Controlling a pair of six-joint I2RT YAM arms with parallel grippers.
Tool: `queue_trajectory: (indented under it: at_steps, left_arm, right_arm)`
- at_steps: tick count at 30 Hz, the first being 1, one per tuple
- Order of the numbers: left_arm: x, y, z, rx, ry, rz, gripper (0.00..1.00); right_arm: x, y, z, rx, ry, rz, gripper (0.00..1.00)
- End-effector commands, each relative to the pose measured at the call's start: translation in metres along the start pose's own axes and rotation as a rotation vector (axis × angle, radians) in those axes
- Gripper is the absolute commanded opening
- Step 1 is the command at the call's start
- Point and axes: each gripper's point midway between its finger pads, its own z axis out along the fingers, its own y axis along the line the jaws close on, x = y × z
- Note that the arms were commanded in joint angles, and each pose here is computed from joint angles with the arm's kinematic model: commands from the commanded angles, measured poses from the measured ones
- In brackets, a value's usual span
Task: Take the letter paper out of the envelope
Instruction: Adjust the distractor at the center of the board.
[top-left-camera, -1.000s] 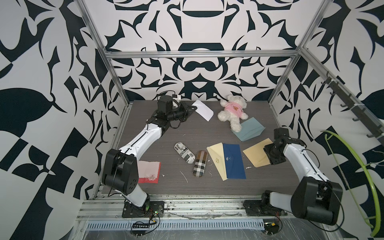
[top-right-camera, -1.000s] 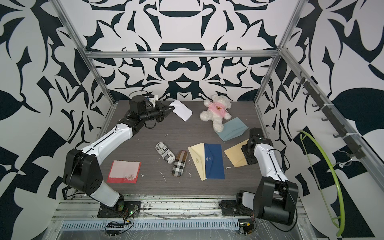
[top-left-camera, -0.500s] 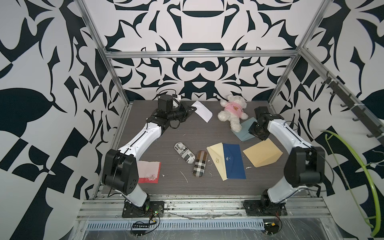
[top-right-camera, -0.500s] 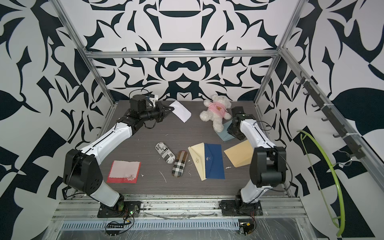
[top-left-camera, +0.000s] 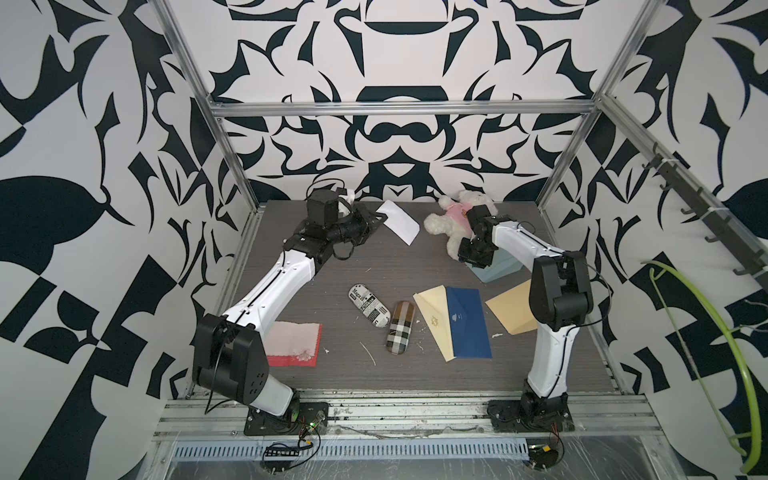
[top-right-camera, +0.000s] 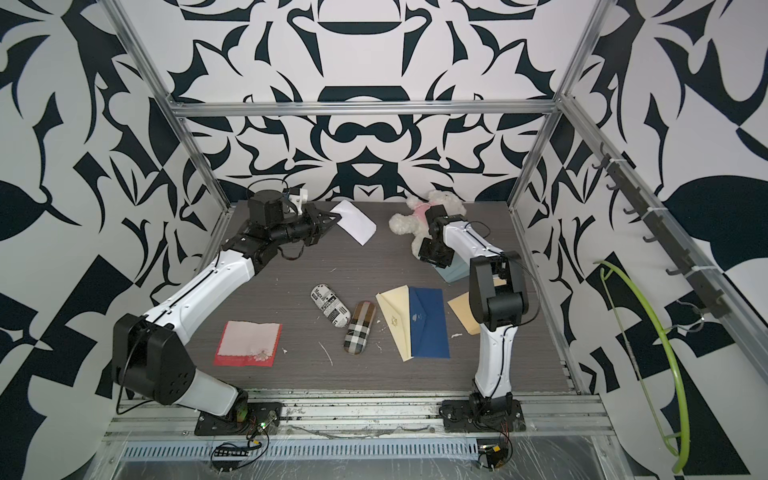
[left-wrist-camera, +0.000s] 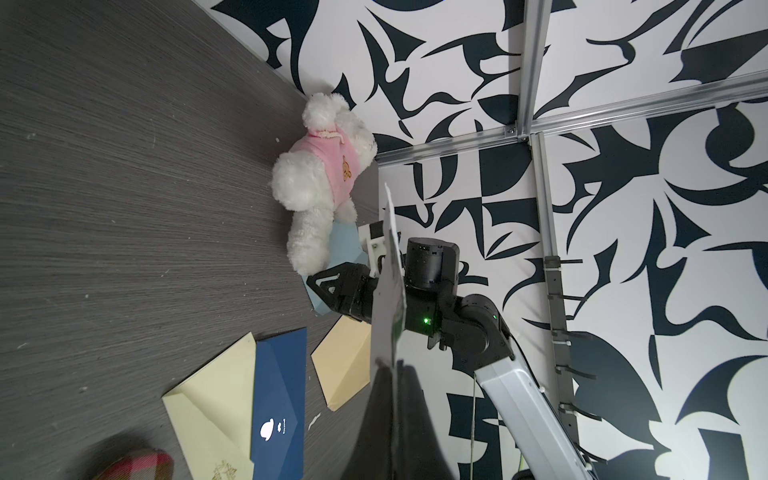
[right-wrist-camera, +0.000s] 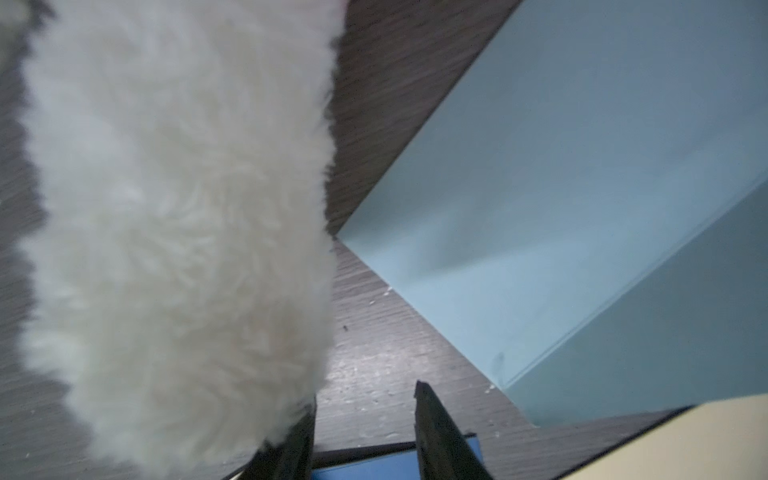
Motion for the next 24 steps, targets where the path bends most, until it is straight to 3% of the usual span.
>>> queue_trajectory:
  at_steps: [1,6,13,16,21,24]
  left_arm:
    - [-0.001,0.009,-0.009,-0.028,-0.016,0.004,0.00]
    - [-0.001,0.012,-0.010,-0.033,-0.016,0.002,0.00]
    - [-0.011,0.018,-0.006,-0.039,-0.013,-0.008,0.00]
    - [-0.022,0.025,-0.004,-0.028,0.015,-0.045,0.00]
    - [-0.036,0.028,-0.002,0.043,0.092,-0.083,0.00]
    - [-0.037,0.031,-0.003,0.056,0.152,-0.080,0.00]
  right_arm:
    - [-0.012,0.015,-0.009,-0.064,-0.012,-0.033,0.41]
    - [-0.012,0.036,-0.014,-0.125,-0.012,-0.109,0.40]
    - [0.004,0.075,-0.050,-0.201,-0.067,-0.193,0.41]
    - [0.009,0.103,-0.076,-0.329,-0.103,-0.200,0.46]
    - [0.021,0.156,-0.130,-0.691,-0.111,-0.175,0.55]
    - [0.021,0.170,-0.160,-0.826,-0.127,-0.135,0.56]
